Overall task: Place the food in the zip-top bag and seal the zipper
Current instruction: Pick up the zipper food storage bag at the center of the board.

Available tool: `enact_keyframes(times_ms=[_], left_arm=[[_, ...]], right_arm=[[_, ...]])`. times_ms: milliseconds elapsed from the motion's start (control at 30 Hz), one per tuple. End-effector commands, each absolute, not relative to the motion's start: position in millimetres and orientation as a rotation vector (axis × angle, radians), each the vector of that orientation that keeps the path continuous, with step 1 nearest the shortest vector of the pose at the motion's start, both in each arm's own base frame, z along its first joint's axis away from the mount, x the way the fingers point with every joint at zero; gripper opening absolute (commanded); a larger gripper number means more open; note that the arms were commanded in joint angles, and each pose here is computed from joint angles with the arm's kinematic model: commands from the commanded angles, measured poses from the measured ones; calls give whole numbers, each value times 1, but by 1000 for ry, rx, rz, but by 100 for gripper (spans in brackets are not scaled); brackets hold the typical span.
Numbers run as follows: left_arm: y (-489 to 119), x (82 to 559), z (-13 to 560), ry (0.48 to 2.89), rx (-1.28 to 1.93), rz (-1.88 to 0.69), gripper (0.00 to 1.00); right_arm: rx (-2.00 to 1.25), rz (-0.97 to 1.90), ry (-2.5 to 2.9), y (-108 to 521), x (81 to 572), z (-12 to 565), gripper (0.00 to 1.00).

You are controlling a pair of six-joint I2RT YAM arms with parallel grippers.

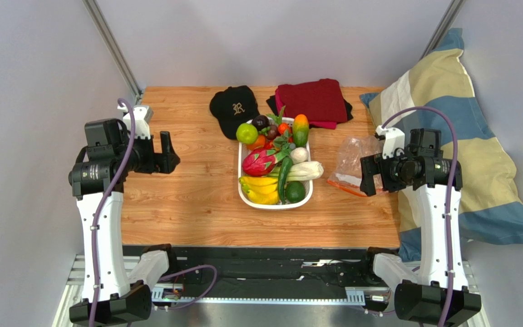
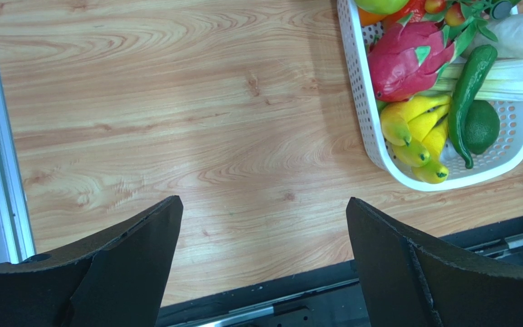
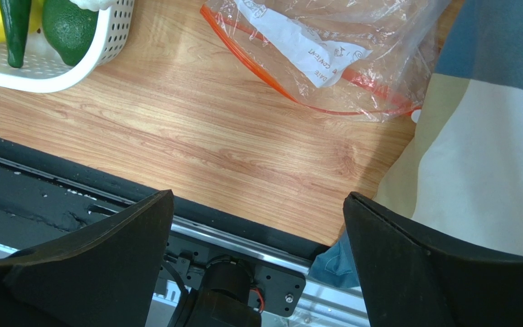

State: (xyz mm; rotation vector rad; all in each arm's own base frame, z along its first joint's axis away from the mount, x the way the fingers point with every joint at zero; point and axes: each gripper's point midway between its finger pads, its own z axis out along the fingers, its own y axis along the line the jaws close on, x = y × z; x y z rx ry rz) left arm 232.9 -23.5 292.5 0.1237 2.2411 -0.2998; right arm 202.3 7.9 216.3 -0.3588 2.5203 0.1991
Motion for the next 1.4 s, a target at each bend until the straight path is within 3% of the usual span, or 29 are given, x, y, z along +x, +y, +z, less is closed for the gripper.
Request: enact_keyframes(times_ms=[0, 533, 1067, 1367], left_arm=[[-22, 238, 311, 2197, 133, -287, 99], [-57, 224, 357, 1972, 292, -438, 99], [-59, 227, 339, 2032, 258, -488, 99], [-60, 228, 332, 2039, 261, -497, 99]], right_arm=[[-481, 186, 2488, 6, 216, 205, 100], [-836, 88, 2508, 2, 250, 134, 100], [-1036, 13, 2483, 14, 281, 70, 99], [-1038, -129, 2445, 11, 321, 55, 93]])
